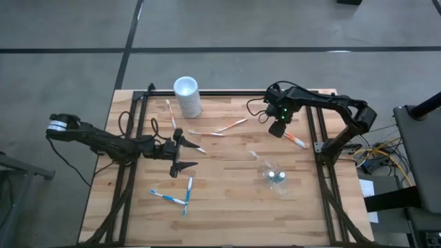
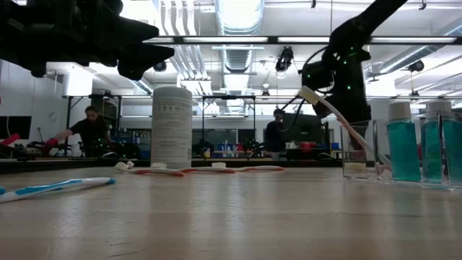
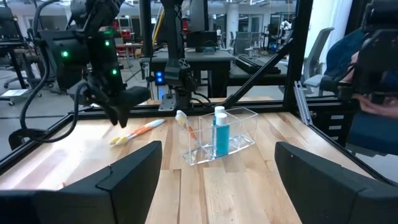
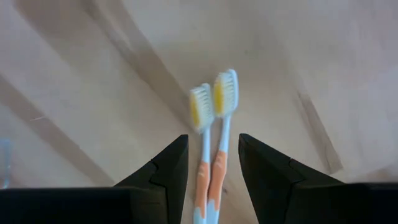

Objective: Pick & Place toothbrushing station
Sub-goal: Put the orange toothbrush into the top section of the transparent organizer

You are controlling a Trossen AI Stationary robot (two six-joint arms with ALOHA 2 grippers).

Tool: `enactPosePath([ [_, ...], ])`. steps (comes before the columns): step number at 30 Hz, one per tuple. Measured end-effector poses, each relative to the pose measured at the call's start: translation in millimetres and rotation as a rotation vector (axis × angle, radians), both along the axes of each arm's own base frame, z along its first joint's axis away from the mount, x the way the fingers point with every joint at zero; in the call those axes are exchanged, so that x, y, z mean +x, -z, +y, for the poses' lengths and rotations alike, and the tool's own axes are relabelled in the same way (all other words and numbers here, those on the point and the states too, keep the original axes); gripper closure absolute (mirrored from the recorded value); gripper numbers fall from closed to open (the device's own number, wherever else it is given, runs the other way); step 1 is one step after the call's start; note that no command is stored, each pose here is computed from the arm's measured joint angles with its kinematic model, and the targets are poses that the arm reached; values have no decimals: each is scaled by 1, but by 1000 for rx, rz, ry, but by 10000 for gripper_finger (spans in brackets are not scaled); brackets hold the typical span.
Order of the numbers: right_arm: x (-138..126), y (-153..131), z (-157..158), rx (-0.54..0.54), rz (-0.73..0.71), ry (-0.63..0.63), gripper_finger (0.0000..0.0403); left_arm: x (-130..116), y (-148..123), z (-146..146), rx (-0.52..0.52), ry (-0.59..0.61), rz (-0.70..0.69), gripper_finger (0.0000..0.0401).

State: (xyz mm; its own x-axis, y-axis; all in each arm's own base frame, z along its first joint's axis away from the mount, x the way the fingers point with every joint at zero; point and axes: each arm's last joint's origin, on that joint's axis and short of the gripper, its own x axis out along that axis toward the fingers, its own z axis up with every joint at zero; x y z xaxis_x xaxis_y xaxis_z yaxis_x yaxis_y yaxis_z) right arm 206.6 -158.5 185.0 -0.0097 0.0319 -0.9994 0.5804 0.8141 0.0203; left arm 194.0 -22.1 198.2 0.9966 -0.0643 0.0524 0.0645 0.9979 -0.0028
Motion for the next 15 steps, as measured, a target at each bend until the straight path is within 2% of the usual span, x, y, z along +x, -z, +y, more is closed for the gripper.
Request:
enactPosePath([
  [10,-17,19,-8,-2,1,67,266,0,0,0,0,0,0,82],
  [15,-19,21,-8,1,4,51,266,0,0,0,0,0,0,82],
])
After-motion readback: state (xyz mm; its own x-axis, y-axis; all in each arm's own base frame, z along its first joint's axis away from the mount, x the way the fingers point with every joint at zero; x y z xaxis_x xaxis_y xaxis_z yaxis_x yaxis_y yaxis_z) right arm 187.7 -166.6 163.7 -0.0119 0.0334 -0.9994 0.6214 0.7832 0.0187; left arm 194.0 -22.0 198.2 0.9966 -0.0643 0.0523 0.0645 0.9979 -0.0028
